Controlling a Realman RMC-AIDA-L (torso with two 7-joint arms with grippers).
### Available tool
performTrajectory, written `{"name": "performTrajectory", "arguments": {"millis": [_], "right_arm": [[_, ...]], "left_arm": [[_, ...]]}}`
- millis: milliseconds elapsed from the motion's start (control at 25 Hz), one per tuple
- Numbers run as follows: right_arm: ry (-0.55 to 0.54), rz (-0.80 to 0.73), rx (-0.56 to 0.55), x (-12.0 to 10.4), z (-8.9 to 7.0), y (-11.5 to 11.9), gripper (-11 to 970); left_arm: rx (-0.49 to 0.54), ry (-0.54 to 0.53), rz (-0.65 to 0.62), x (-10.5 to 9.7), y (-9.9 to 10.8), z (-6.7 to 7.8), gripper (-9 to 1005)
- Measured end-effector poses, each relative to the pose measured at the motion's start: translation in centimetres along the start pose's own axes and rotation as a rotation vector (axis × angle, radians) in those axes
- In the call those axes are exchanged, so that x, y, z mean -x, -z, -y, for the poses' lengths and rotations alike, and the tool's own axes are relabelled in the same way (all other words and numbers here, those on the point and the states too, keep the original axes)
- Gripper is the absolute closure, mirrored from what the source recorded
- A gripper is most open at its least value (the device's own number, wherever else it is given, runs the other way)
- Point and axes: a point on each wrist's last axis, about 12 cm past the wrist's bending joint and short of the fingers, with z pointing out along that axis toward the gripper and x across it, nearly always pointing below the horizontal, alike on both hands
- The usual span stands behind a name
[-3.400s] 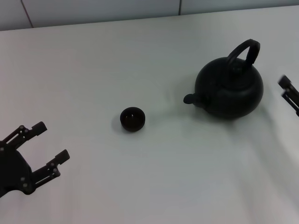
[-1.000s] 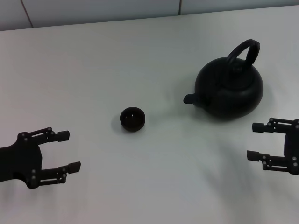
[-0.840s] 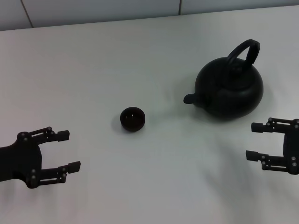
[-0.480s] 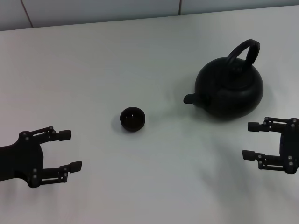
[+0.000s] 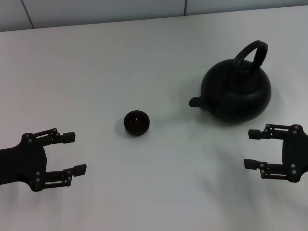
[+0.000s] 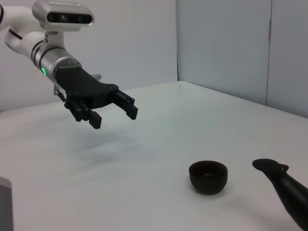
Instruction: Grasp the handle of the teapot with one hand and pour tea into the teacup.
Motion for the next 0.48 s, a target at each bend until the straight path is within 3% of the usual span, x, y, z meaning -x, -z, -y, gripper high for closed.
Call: {"name": "performTrajectory", "arguments": {"millis": [480], "right_arm": [[0.0,-0.001,-0.002,-0.02,0.01,-0.07,266]], "left_arm": [[0.0,0.0,0.0,0.01,-0.03,0.01,186]]}}
